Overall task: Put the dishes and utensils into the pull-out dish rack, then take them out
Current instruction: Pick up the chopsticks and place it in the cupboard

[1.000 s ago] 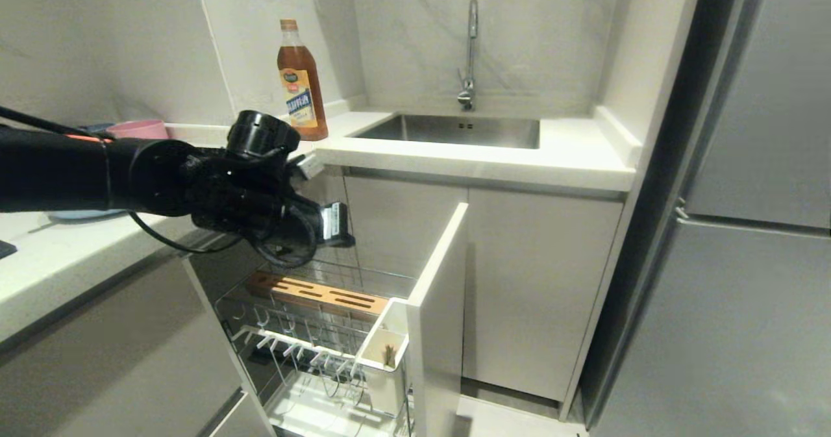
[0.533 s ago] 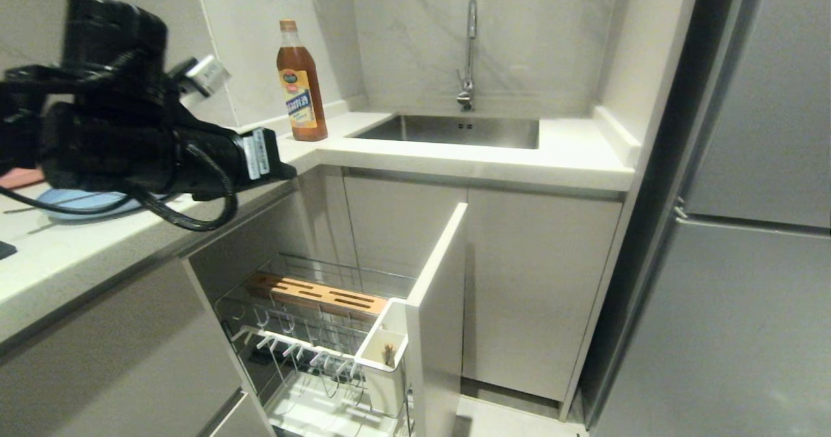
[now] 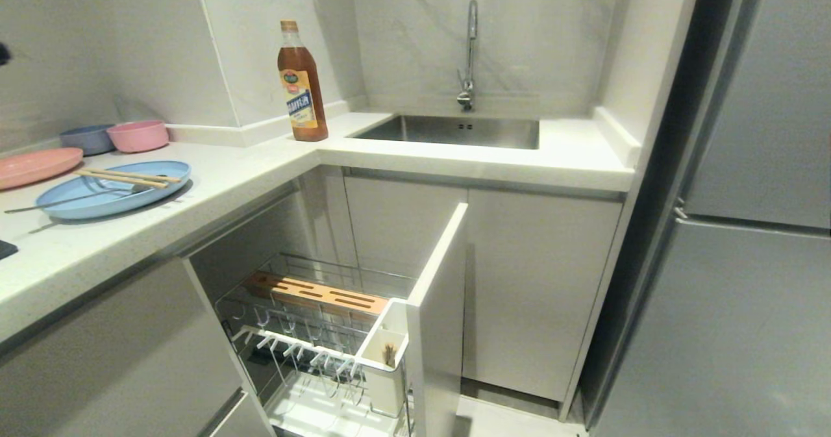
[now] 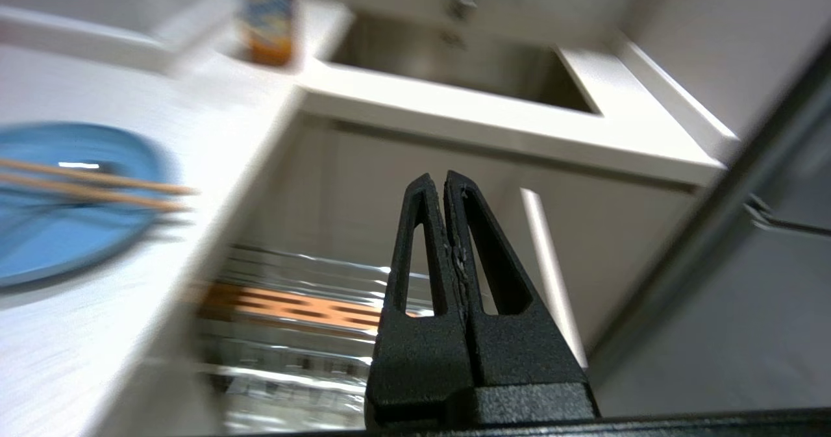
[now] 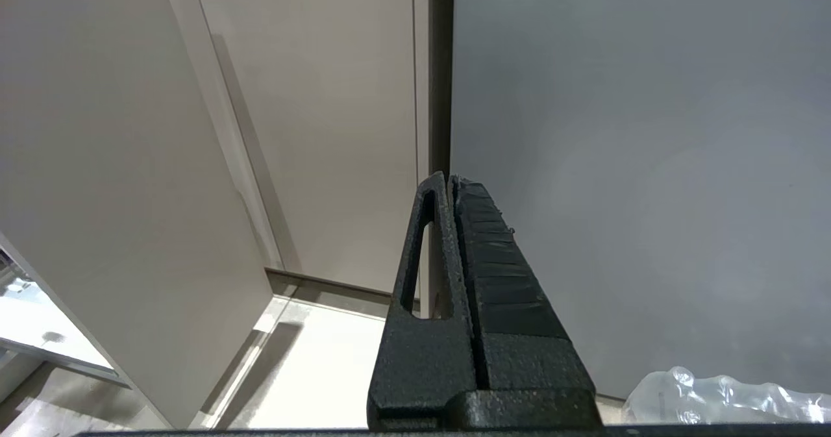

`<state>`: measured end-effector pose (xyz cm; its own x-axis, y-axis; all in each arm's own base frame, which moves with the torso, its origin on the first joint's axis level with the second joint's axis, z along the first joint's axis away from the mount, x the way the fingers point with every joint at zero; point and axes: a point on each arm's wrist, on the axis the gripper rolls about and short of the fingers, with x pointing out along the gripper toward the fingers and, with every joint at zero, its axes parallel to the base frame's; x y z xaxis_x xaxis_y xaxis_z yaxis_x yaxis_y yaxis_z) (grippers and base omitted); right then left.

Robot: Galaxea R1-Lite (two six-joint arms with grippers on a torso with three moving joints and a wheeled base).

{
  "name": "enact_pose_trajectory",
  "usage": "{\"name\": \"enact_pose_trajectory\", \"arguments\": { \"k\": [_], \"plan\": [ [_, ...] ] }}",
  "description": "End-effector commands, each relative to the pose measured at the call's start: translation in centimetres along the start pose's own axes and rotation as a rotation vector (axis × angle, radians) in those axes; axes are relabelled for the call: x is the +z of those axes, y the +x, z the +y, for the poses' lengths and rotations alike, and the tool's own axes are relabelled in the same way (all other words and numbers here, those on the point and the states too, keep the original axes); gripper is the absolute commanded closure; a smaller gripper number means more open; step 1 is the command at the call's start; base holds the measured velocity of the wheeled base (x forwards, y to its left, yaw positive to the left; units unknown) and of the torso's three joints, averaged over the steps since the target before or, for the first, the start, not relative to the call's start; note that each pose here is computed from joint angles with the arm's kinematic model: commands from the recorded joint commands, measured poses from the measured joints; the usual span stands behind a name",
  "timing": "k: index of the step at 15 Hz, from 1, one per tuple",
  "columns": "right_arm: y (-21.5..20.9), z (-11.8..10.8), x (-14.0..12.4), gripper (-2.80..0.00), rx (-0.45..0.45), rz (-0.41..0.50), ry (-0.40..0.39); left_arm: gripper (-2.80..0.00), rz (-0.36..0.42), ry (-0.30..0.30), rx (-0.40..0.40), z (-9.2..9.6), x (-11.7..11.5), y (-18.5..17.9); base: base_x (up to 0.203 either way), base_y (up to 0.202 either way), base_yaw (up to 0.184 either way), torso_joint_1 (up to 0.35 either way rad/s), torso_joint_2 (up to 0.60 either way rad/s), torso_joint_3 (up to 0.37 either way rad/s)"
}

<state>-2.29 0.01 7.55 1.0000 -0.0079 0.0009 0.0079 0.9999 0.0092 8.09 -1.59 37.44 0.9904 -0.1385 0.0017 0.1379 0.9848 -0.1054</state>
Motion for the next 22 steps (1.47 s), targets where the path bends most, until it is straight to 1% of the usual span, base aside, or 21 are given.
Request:
{"name": "enact_pose_trajectory", "arguments": {
  "k": [1, 3, 4, 5, 7, 8, 11, 12, 14, 16, 17, 18, 19, 20, 21, 22],
  "plan": [
    [0.0, 0.0, 0.0, 0.00, 0.000, 0.001, 0.000, 0.00, -0.161, 0.023, 0.091, 0.9, -1.3, -8.0, 0.000, 0.000, 0.000, 0.000, 0.00, 0.000],
    [0.0, 0.0, 0.0, 0.00, 0.000, 0.001, 0.000, 0.00, -0.193, 0.065, 0.170, 1.2, -4.4, -11.3, 0.000, 0.000, 0.000, 0.000, 0.00, 0.000],
    [0.0, 0.0, 0.0, 0.00, 0.000, 0.001, 0.000, 0.00, -0.199, 0.084, 0.190, 1.3, -6.4, -12.7, 0.000, 0.000, 0.000, 0.000, 0.00, 0.000],
    [0.0, 0.0, 0.0, 0.00, 0.000, 0.001, 0.000, 0.00, -0.182, 0.106, 0.211, 1.5, -9.1, -13.5, 0.000, 0.000, 0.000, 0.000, 0.00, 0.000],
    [0.0, 0.0, 0.0, 0.00, 0.000, 0.001, 0.000, 0.00, -0.164, 0.134, 0.255, 1.8, -13.8, -14.0, 0.000, 0.000, 0.000, 0.000, 0.00, 0.000],
    [0.0, 0.0, 0.0, 0.00, 0.000, 0.001, 0.000, 0.00, -0.180, 0.143, 0.267, 1.9, -15.8, -14.2, 0.000, 0.000, 0.000, 0.000, 0.00, 0.000],
    [0.0, 0.0, 0.0, 0.00, 0.000, 0.001, 0.000, 0.00, -0.213, 0.175, 0.252, 2.2, -21.5, -13.9, 0.000, 0.000, 0.000, 0.000, 0.00, 0.000],
    [0.0, 0.0, 0.0, 0.00, 0.000, 0.001, 0.000, 0.00, -0.205, 0.179, 0.253, 2.4, -22.9, -13.5, 0.000, 0.000, 0.000, 0.000, 0.00, 0.000],
    [0.0, 0.0, 0.0, 0.00, 0.000, 0.001, 0.000, 0.00, -0.182, 0.186, 0.255, 2.7, -24.7, -12.5, 0.000, 0.000, 0.000, 0.000, 0.00, 0.000],
    [0.0, 0.0, 0.0, 0.00, 0.000, 0.001, 0.000, 0.00, -0.119, 0.217, 0.259, 3.1, -26.6, -11.6, 0.000, 0.000, 0.000, 0.000, 0.00, 0.000],
    [0.0, 0.0, 0.0, 0.00, 0.000, 0.001, 0.000, 0.00, -0.094, 0.219, 0.263, 3.2, -27.5, -11.2, 0.000, 0.000, 0.000, 0.000, 0.00, 0.000],
    [0.0, 0.0, 0.0, 0.00, 0.000, 0.001, 0.000, 0.00, -0.085, 0.213, 0.269, 3.4, -28.2, -10.9, 0.000, 0.000, 0.000, 0.000, 0.00, 0.000],
    [0.0, 0.0, 0.0, 0.00, 0.000, 0.001, 0.000, 0.00, -0.105, 0.171, 0.258, 3.4, -28.4, -10.8, 0.000, 0.000, 0.000, 0.000, 0.00, 0.000],
    [0.0, 0.0, 0.0, 0.00, 0.000, 0.001, 0.000, 0.00, -0.091, 0.159, 0.195, 3.3, -28.7, -10.7, 0.000, 0.000, 0.000, 0.000, 0.00, 0.000],
    [0.0, 0.0, 0.0, 0.00, 0.000, 0.001, 0.000, 0.00, -0.016, 0.152, 0.138, 3.2, -29.5, -10.6, 0.000, 0.000, 0.000, 0.000, 0.00, 0.000],
    [0.0, 0.0, 0.0, 0.00, 0.000, 0.001, 0.000, 0.00, 0.032, 0.139, 0.120, 3.2, -29.7, -10.7, 0.000, 0.000, 0.000, 0.000, 0.00, 0.000]
  ]
}}
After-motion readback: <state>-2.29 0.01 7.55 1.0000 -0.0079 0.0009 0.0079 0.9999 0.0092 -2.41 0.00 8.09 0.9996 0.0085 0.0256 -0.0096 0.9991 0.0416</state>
